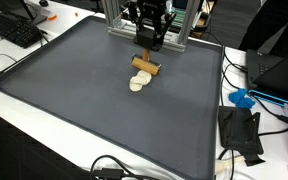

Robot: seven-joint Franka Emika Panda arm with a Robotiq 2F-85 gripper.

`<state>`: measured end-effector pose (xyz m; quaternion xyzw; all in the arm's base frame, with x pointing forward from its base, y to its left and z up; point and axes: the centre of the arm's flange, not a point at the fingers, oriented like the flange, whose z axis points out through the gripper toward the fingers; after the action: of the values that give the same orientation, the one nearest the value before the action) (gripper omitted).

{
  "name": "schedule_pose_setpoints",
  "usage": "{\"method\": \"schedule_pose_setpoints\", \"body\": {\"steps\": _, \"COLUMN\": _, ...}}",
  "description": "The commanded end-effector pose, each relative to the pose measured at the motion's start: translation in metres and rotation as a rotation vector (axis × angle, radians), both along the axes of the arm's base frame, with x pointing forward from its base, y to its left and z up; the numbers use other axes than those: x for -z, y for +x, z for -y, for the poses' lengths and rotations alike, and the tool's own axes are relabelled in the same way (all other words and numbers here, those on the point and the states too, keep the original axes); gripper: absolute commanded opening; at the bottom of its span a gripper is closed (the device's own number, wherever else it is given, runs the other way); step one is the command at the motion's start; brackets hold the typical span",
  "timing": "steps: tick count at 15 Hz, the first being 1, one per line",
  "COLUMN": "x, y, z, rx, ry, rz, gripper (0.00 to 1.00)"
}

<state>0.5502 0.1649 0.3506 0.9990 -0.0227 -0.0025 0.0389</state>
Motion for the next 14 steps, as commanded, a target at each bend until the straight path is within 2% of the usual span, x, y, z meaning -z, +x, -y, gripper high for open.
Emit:
{"method": "schedule_pose_setpoints", "body": {"steps": 1, "x": 0.003, "y": -0.004, "z": 0.006, "rx": 0.137, "ry": 0.011, "rz": 0.019, "gripper": 0.29}}
{"method": "schedule_pose_setpoints", "body": {"steps": 6, "x": -0.004, "y": 0.002, "z": 0.003, "rx": 0.241, "ry": 0.035, "rz": 0.069, "gripper": 0.29}}
{"method": "schedule_pose_setpoints", "body": {"steps": 14, "x": -0.01, "y": 0.018, "z": -0.009, "rx": 0.27, "ry": 0.059, "rz": 0.169, "gripper": 0.29}}
